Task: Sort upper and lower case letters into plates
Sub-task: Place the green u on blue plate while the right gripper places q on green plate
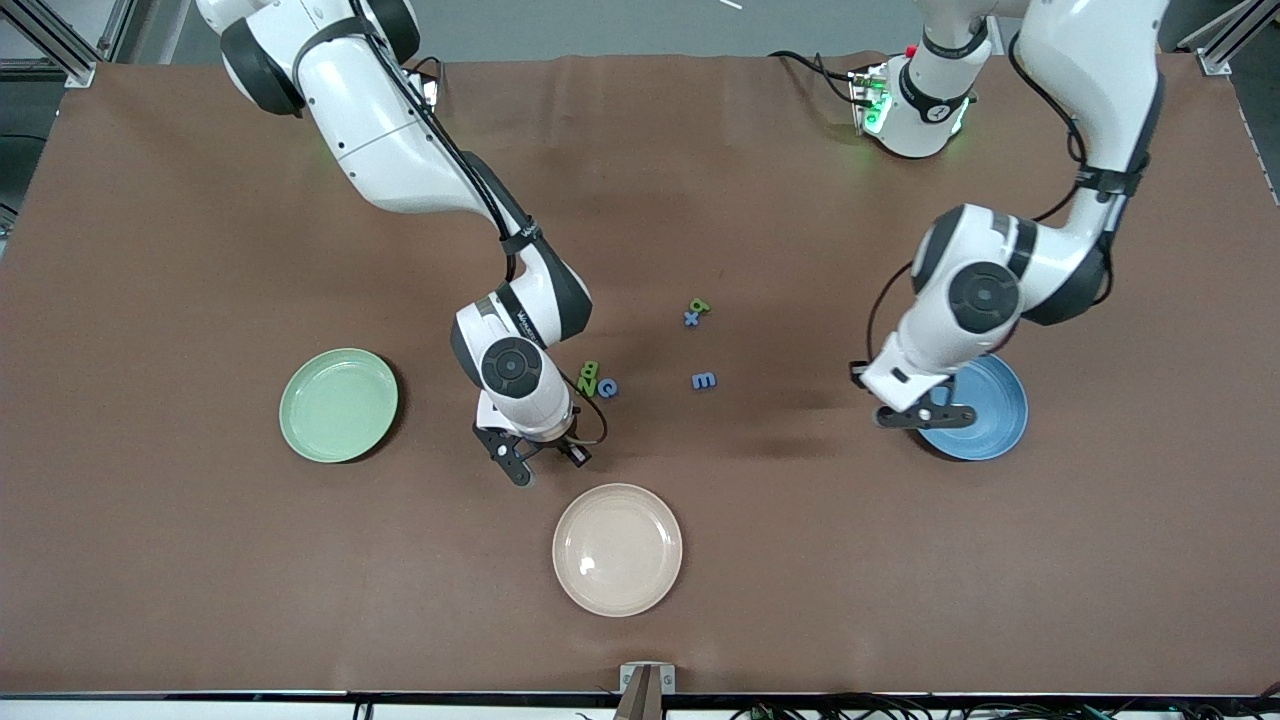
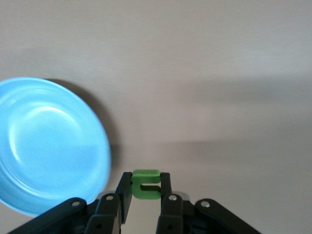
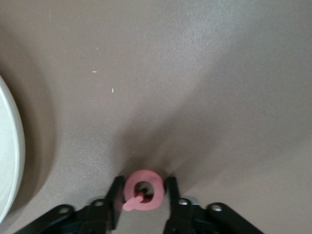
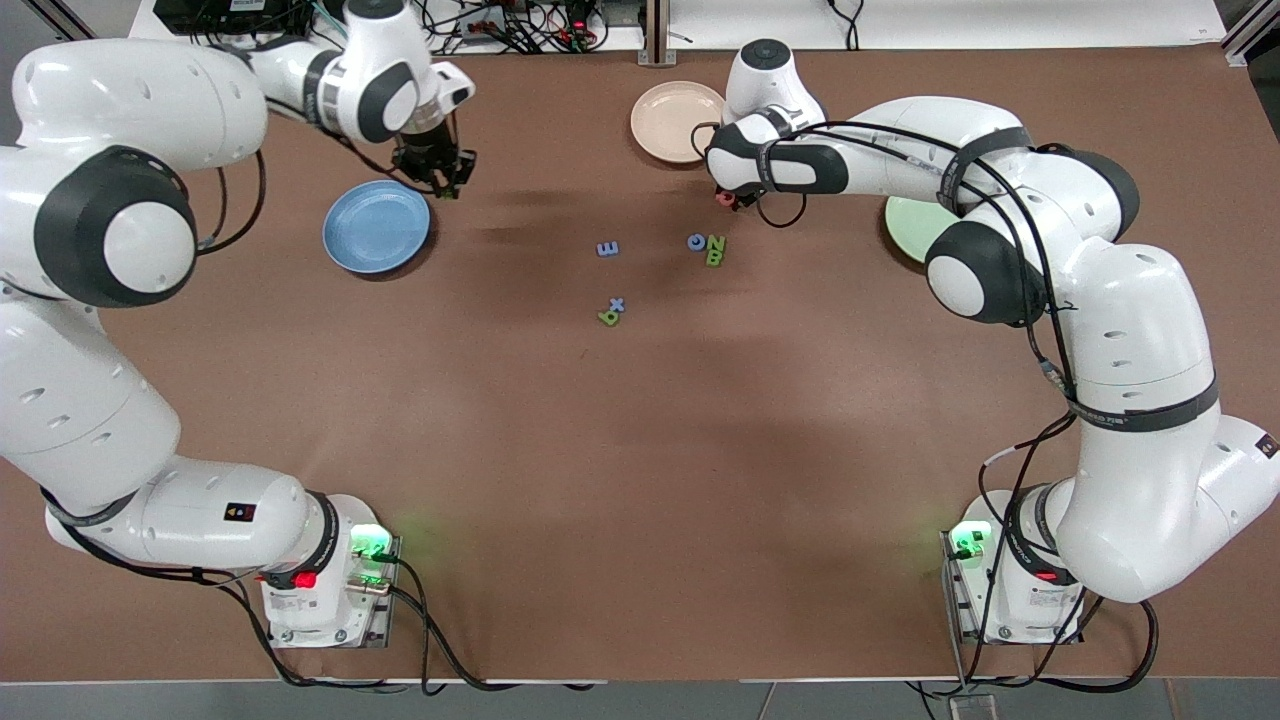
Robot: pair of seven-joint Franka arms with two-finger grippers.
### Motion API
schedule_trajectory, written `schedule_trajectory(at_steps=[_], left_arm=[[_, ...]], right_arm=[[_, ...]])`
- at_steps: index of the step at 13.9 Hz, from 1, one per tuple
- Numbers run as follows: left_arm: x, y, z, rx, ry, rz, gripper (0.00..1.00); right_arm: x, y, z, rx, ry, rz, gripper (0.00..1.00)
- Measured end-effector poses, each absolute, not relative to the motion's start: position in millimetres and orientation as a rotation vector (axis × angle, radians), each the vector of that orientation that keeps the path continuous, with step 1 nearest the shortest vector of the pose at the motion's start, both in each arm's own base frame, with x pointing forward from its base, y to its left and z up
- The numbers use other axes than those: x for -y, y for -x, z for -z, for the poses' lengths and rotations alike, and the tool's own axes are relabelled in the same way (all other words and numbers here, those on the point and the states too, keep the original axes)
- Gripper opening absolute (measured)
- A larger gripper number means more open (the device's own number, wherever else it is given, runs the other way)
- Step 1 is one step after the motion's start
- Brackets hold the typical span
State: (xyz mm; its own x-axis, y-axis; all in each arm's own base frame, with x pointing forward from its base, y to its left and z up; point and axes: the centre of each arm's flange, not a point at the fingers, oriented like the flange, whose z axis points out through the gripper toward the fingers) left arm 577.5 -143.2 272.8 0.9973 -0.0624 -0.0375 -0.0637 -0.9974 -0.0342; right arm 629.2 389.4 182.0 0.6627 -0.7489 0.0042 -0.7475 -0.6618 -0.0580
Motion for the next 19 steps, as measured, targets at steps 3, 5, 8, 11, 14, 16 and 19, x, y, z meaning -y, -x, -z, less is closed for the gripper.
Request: schedule_trajectory(at_steps=[3, 5, 8, 11, 14, 16, 19], left_arm=[[85, -570, -242, -0.198, 3.120, -0.028, 0.28], [74, -568, -235, -0.236, 3.104, -0.035, 0.28], [60, -568, -233, -0.247, 3.082, -0.039, 0.28], [35, -564, -226, -0.247, 3.084, -0.064, 0.28], [34, -552, -210, -0.257, 3.094, -0.056, 0.28], [35, -543, -200, -0.263, 3.099, -0.070, 0.28], [28, -540, -196, -0.246, 3.102, -0.079, 0.28]], right_arm=[[-384, -632, -182, -1.266, 2.837, 0.057, 0.36], [-369, -639, -184, -1.243, 2.889, 0.033, 0.36], [-324, -658, -202, -1.186, 2.972, -0.040, 0.36], [-255, -669, -234, -1.043, 3.037, -0.092, 0.36], [-162, -656, -261, -0.869, 3.090, -0.163, 0.36], [-113, -635, -276, -0.791, 3.102, -0.206, 0.36], [-66, -599, -280, -0.701, 3.107, -0.229, 0.36]])
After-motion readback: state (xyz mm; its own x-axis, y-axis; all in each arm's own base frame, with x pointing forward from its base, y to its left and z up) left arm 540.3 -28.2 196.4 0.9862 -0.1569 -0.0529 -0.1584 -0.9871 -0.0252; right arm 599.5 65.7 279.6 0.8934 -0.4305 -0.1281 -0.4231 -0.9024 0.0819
